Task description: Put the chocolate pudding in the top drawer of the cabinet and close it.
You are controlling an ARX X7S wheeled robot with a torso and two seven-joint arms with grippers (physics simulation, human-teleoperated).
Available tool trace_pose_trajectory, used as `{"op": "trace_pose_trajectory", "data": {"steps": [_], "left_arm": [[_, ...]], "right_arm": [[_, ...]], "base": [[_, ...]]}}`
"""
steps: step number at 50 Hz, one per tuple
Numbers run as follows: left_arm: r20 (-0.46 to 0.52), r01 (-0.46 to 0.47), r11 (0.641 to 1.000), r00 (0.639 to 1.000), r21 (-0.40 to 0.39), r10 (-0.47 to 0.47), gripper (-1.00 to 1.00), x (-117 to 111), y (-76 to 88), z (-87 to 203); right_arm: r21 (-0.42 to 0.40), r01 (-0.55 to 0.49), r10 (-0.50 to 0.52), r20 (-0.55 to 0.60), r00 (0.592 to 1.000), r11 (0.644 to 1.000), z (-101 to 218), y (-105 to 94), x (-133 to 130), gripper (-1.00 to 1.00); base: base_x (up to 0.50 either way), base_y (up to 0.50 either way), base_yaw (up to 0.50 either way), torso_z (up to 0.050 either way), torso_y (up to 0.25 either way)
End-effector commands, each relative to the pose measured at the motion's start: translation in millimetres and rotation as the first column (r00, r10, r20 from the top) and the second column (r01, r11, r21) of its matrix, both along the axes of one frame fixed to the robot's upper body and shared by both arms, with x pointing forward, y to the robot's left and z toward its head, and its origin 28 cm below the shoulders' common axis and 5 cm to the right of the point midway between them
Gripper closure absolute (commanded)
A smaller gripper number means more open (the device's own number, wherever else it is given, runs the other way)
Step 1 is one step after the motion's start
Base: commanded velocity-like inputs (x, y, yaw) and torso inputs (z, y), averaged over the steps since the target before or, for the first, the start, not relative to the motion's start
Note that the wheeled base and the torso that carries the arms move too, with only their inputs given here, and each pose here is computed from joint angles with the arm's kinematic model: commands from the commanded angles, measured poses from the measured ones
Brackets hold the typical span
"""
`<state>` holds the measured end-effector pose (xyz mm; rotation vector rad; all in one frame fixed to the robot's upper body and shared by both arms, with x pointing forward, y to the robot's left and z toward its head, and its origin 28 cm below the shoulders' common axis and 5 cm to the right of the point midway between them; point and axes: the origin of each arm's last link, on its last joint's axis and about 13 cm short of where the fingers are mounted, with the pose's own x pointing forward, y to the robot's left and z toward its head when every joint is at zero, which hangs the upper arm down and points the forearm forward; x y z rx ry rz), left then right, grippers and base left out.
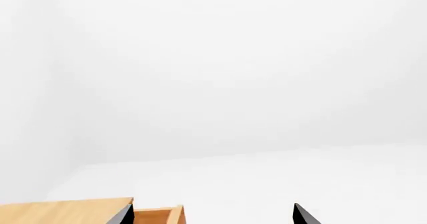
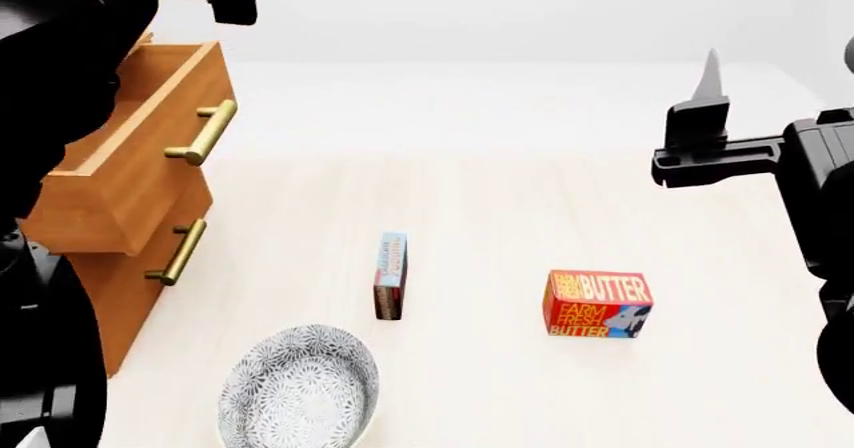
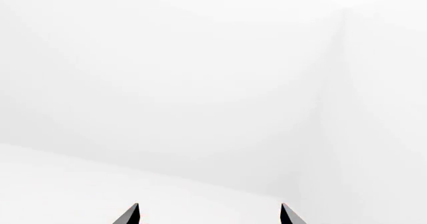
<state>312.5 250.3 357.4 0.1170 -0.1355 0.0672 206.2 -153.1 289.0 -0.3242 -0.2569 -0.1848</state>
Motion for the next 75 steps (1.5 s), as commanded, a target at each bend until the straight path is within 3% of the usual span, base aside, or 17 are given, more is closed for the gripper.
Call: {"op": "trace_pose_trajectory", "data": {"steps": [1,18,37,49,75], "left_arm": [[-0.172,-0.065,0.998,0.983,0.014,0.067,-1.00,30.0,5.4,10.7],[-0.314,-0.168,0.985,0.934,0.024,0.167,-1.00,72.0,19.1,0.9],[-0.424,-0.238,0.971,0.879,0.008,0.219,-1.00,93.5,30.0,-21.9],[-0.485,-0.260,0.966,0.844,0.005,0.229,-1.00,98.1,36.2,-42.3],[-0.556,-0.261,0.965,0.806,-0.030,0.201,-1.00,97.7,43.1,-72.5]], "right_arm": [[0.005,0.005,-0.005,-0.018,1.000,1.000,-4.2,-0.6,1.4,-1.00],[0.014,-0.016,0.017,-0.036,0.999,1.000,-8.6,2.0,5.1,-1.00],[0.006,-0.022,0.023,-0.048,0.999,1.000,-14.5,2.9,9.1,-1.00],[0.004,-0.027,0.028,-0.061,0.998,1.000,-18.9,4.2,11.6,-1.00],[0.004,-0.033,0.033,-0.072,0.997,0.999,-17.9,6.9,18.8,-1.00]], "base": [[0.00,0.00,0.00,0.000,0.000],[0.00,0.00,0.00,0.000,0.000],[0.00,0.00,0.00,0.000,0.000],[0.00,0.00,0.00,0.000,0.000],[0.00,0.00,0.00,0.000,0.000]]}}
